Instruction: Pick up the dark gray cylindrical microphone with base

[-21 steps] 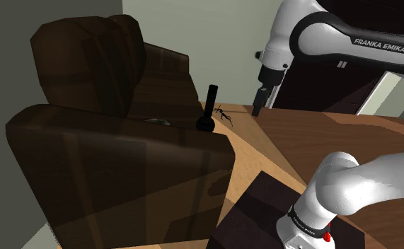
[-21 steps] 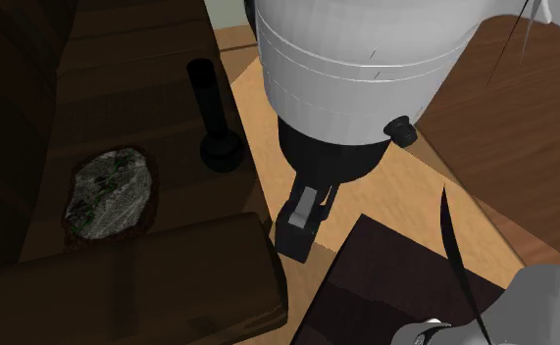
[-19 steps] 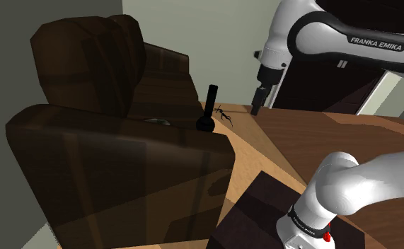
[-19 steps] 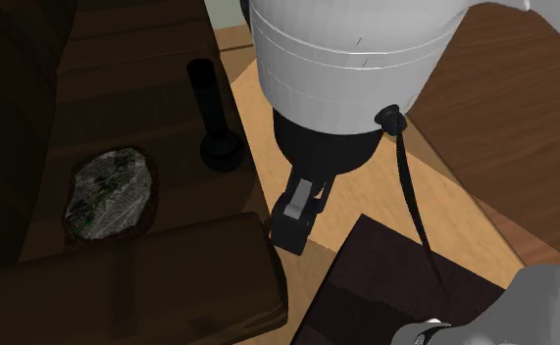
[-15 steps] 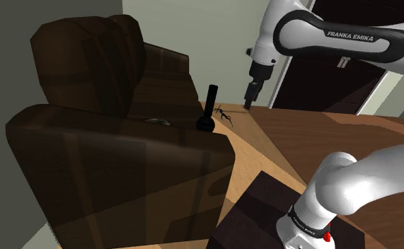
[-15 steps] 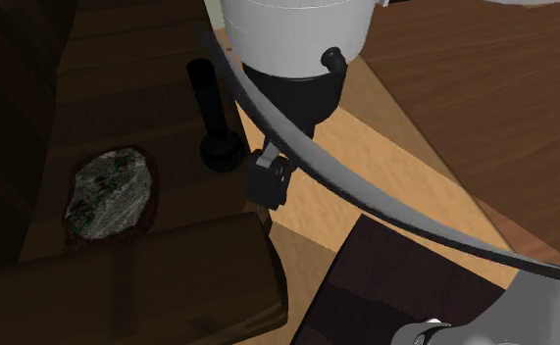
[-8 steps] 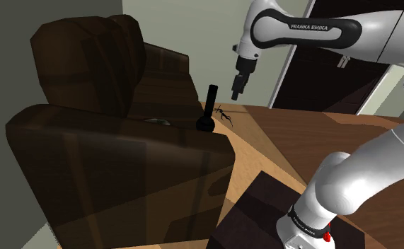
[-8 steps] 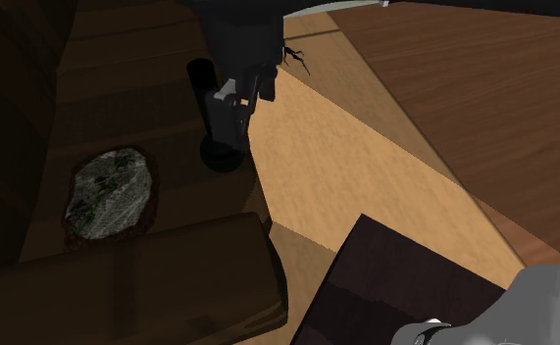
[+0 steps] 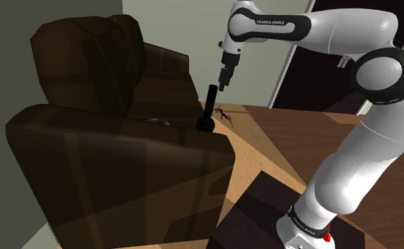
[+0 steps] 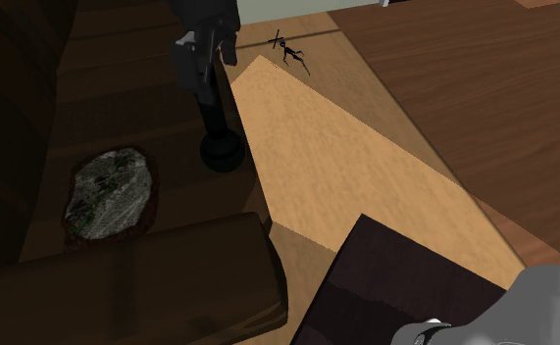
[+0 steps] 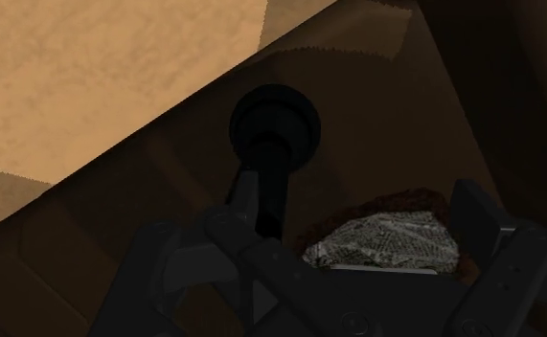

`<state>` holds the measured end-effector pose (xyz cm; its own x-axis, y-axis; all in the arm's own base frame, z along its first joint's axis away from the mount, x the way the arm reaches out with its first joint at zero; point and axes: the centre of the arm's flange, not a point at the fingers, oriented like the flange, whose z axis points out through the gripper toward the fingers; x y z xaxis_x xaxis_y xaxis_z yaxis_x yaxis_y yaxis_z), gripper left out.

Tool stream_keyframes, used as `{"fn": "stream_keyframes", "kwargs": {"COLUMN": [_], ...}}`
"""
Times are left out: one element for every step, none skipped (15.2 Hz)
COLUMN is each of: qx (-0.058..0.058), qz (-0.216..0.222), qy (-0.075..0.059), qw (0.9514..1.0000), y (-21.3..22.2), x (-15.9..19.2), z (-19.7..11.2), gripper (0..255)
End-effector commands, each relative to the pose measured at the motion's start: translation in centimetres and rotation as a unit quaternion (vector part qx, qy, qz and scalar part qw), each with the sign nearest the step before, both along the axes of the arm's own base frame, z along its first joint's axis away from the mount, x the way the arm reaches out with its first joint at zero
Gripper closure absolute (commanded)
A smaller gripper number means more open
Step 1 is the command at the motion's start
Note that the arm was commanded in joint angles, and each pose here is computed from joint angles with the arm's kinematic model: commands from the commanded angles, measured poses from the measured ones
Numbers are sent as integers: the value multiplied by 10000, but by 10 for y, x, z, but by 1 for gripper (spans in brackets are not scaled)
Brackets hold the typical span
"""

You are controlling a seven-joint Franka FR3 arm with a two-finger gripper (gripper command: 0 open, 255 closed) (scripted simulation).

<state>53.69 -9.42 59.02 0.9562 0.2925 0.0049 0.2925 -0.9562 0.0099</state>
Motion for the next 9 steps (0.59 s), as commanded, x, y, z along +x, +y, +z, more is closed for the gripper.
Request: {"fn": "stream_keyframes", "kwargs": {"qx": [30,46,63,79,96,112,112,112,112], "qz": [85,124,162,201,240,277,277,277,277], "qy": [3,6,8,11,14,16,16,16,16], "qw": [10000,9999,9998,9998,9997,9996,9996,9996,9996], "y": [-12,-17,-22,-27,-31,-36,-36,-36,-36], "x": [27,39,52,64,77,89,89,89,89], "z": [-1,-2,-2,-3,-4,-5,-10,-15,-21], "gripper": [0,0,0,0,0,0,0,0,0]}}
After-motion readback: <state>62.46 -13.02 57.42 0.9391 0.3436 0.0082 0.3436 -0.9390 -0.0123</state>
